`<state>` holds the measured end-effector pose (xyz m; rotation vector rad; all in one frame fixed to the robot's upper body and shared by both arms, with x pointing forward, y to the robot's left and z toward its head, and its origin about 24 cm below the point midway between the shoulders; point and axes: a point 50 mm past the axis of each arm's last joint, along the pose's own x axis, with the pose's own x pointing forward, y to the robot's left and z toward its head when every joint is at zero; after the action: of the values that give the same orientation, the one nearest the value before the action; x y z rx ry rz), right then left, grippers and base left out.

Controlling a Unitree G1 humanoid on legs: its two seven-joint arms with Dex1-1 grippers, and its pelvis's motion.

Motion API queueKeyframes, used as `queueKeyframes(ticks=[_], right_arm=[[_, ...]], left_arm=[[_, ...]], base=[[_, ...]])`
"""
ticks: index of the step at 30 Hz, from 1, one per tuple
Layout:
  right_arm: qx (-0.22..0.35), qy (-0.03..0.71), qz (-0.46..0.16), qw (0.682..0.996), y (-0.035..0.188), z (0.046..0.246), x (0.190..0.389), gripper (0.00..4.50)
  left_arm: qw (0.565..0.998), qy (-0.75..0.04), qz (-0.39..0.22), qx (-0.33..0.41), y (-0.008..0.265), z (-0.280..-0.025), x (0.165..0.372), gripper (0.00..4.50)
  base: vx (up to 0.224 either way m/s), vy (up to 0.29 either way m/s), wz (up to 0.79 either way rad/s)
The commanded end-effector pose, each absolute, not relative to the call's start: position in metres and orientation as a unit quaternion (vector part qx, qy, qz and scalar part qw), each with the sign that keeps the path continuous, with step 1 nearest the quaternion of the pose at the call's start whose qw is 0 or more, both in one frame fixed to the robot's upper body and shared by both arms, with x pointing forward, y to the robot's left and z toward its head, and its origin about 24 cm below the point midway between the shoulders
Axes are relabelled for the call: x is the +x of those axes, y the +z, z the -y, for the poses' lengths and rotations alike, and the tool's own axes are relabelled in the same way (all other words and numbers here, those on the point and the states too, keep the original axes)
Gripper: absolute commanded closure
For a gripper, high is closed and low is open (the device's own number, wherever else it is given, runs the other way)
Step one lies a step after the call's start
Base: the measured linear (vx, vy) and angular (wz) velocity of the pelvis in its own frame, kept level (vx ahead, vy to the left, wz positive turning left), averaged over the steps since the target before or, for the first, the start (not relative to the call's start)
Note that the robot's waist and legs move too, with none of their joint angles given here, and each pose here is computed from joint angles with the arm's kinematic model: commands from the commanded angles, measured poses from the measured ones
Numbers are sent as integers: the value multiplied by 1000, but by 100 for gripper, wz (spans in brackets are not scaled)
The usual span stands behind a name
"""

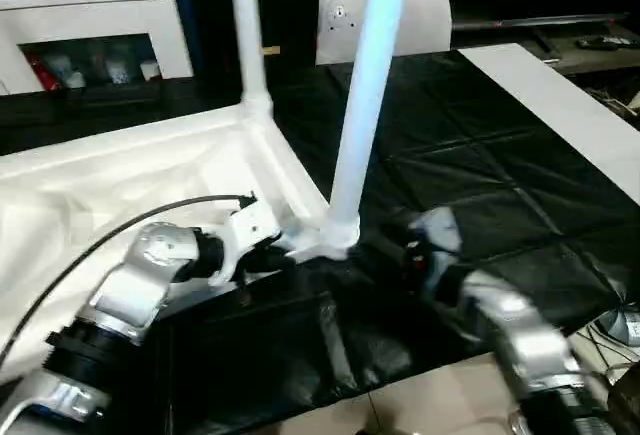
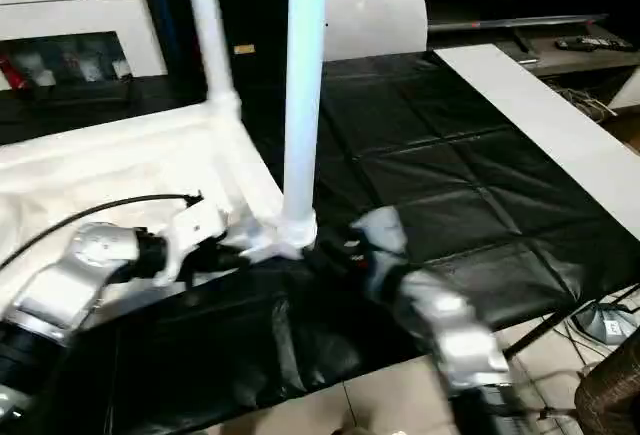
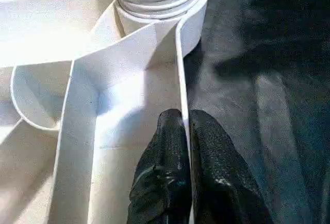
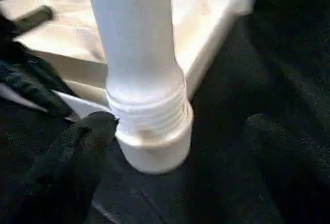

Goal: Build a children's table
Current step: Insert table leg to table base, then rotate leg to tighten

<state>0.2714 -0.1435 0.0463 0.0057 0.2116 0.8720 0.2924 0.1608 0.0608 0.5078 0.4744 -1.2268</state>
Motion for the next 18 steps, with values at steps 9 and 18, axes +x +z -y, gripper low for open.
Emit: queueKeyframes(ticks=[9, 18], right_arm=[[-64, 577, -129, 804, 59, 144, 264, 6], [-94, 613, -144, 771, 58, 142, 274, 81]], left_arm=[[639, -698, -188, 261, 70, -144, 291, 450], [595, -729, -187, 283, 70, -140, 295, 450]], base=[[0, 0, 0], [0, 0, 0]])
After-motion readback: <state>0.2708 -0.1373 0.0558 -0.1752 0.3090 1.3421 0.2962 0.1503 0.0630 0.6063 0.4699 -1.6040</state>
